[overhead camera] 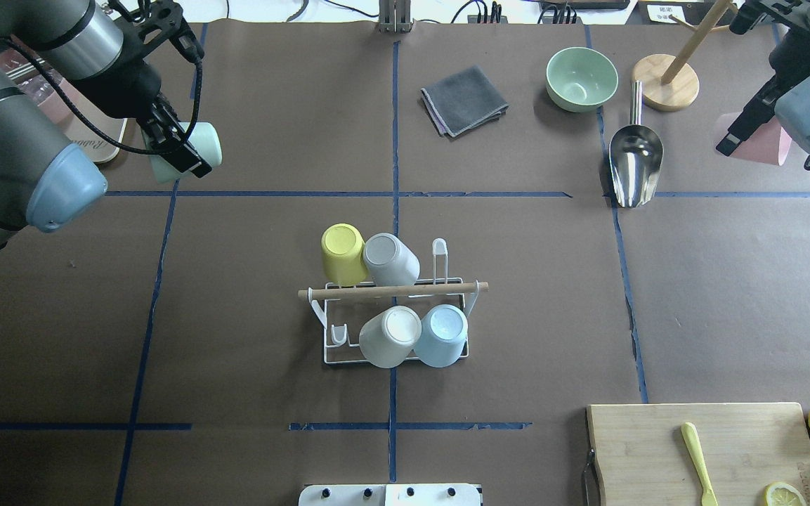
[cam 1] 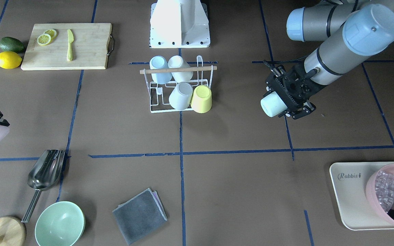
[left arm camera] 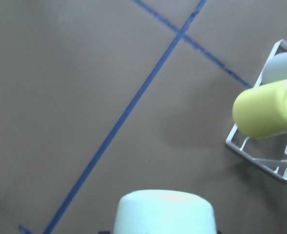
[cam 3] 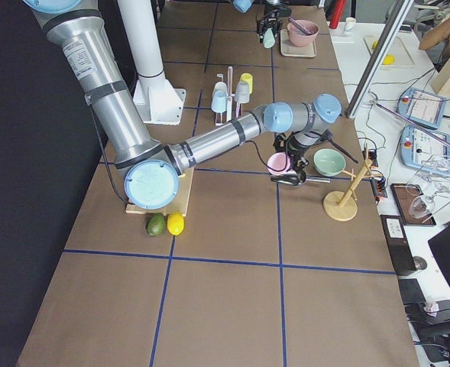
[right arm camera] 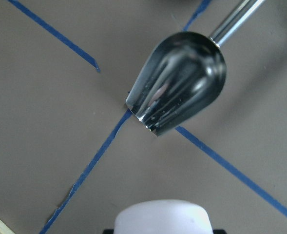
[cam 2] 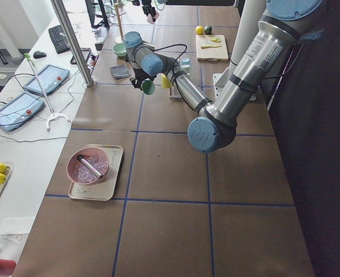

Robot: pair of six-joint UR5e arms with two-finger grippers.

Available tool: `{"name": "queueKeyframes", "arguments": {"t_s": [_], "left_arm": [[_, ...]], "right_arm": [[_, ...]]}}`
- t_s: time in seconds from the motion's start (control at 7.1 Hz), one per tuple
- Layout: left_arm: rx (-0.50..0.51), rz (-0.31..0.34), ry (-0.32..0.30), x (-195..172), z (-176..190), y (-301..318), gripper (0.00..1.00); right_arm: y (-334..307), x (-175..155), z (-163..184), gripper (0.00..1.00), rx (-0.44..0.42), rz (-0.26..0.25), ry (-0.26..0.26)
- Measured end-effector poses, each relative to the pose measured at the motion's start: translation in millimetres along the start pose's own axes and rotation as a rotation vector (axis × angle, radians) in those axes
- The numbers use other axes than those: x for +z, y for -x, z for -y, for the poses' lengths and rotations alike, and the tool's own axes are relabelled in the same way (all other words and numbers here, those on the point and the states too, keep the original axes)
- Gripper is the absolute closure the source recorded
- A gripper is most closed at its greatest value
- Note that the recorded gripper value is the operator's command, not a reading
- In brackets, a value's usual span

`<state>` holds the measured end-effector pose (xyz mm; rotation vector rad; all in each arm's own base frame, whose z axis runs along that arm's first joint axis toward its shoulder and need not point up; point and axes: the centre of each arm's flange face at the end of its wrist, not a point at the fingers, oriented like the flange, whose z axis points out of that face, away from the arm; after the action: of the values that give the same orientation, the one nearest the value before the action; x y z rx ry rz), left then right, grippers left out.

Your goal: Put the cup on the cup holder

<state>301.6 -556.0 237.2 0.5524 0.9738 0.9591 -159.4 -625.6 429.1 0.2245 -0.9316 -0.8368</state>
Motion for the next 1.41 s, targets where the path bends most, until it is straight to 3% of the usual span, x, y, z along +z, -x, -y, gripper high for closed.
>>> {"name": "queueKeyframes", "arguments": {"t_s": [0.28, 0.56, 0.7, 0.99, 1.27, 1.41], "left_arm": [[0.180, 0.007, -0.165, -9, 4, -23, 0.96], [0.311, 0.006, -0.345, -23, 0, -46, 0.96], [0.360, 0.010, -0.444, -25, 1, -60, 0.96], [0.426, 0.114, -0.637, -18, -7, -96, 0.96], [0.446, 0.174, -0.829, 16, -36, -161, 0.96], [0.431, 0.170, -0.912, 34, -54, -197, 0.96]], "right_arm": [[12, 0, 20, 1.00, -0.219, -0.027, -0.098], [34, -8, 39, 1.00, -0.338, -0.033, -0.207], [47, -16, 45, 1.00, -0.372, -0.026, -0.289], [81, -38, 50, 1.00, -0.390, -0.009, -0.478], [113, -56, 41, 1.00, -0.379, 0.026, -0.656], [128, -63, 37, 1.00, -0.370, 0.038, -0.747]]}}
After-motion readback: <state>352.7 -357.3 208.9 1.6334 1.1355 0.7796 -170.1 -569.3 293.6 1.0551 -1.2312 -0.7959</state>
